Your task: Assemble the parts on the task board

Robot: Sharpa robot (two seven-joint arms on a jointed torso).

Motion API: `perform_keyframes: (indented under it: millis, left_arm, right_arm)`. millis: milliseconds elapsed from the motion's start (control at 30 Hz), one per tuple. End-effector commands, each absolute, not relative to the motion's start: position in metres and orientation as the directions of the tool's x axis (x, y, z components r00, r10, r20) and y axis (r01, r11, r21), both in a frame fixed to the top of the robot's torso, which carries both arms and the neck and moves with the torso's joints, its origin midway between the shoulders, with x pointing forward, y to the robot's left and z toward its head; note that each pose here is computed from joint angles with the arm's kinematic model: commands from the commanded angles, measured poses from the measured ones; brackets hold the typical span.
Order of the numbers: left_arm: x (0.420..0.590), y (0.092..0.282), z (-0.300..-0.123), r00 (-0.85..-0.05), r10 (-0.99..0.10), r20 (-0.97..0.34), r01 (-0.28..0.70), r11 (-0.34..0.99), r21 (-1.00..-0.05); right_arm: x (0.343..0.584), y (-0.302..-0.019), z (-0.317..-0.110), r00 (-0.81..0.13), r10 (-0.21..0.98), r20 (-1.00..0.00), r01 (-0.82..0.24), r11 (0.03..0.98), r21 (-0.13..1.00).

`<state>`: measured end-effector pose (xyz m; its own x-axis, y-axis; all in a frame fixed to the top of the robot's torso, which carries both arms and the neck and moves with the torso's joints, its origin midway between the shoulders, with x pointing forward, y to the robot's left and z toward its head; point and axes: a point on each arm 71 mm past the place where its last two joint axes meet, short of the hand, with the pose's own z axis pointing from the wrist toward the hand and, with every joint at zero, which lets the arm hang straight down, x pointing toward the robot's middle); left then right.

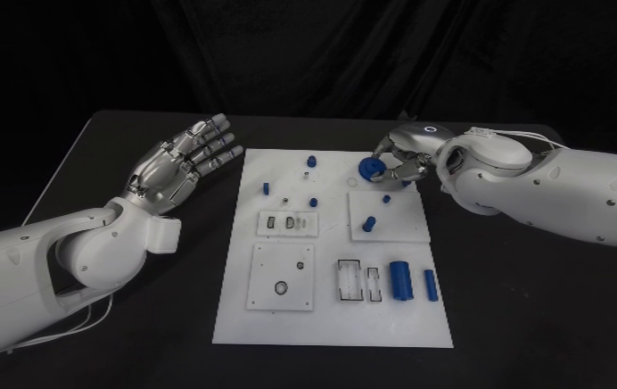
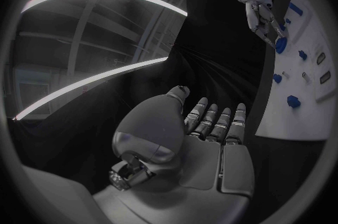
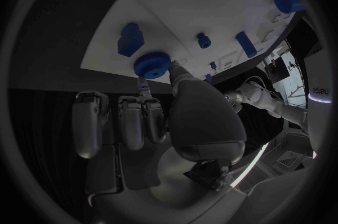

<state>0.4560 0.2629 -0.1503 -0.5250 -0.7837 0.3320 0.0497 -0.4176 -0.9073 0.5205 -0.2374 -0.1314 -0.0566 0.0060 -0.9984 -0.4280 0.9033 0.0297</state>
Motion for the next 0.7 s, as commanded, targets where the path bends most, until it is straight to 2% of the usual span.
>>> perform_keyframes:
  millis: [33,700]
  left_arm:
    - [0.4551,0.2627,-0.1476,-0.538,-0.772,0.338,0.082,-0.447,-0.891]
    - [0.4552,0.262,-0.1484,-0.54,-0.771,0.339,0.079,-0.447,-0.891]
  right_arm:
    - [0.5205,-0.2378,-0.1307,-0.038,0.027,-0.999,-0.428,0.903,0.041]
    - [0.5226,-0.2364,-0.131,-0.049,0.041,-0.998,-0.417,0.907,0.057]
